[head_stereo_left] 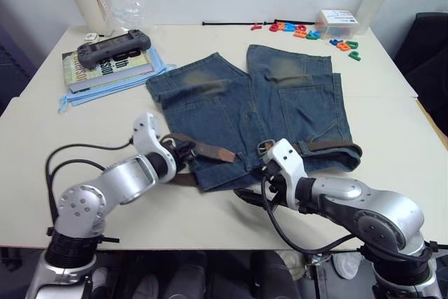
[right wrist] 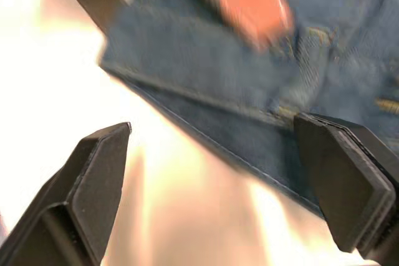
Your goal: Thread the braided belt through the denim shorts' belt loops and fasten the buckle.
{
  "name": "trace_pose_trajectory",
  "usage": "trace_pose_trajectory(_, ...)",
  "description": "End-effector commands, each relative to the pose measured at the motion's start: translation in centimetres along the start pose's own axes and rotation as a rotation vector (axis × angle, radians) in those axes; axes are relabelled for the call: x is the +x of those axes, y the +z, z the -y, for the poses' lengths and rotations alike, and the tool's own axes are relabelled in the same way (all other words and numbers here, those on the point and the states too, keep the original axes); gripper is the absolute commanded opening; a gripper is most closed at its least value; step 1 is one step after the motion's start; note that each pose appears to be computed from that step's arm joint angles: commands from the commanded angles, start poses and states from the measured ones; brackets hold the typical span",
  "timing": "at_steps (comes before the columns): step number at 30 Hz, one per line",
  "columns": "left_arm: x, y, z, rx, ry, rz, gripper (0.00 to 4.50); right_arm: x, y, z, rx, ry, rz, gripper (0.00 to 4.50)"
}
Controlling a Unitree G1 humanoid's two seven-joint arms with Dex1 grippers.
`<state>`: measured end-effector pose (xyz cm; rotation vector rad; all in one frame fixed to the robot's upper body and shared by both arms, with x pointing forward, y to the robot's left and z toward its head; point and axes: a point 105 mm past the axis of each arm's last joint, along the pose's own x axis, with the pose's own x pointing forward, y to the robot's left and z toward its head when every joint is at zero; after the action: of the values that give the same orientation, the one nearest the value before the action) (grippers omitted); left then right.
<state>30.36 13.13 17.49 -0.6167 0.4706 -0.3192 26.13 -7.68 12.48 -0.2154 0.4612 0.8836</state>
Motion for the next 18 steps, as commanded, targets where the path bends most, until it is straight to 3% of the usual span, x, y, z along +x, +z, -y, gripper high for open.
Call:
trace_pose_trajectory(1,-1.5,3.1,1.7,-0.030,-0.141,0.123,0.00,0.7,0.2,-0.2,-0.096,0.011,0.015,4.46)
trace_pose_trajectory(8,-2.9,6.2,2.4,-0.172,-0.266,0.271,0.00,2.9,-0.1,-1.3,-0.094,0.049,0.024,4.46)
trace_pose_trajectory(18,-2.9,3.8,-0.6,-0.133,-0.157,0.209,0.00,6.4,2.5,-1.7,-0.007,0.063,0.099,4.46)
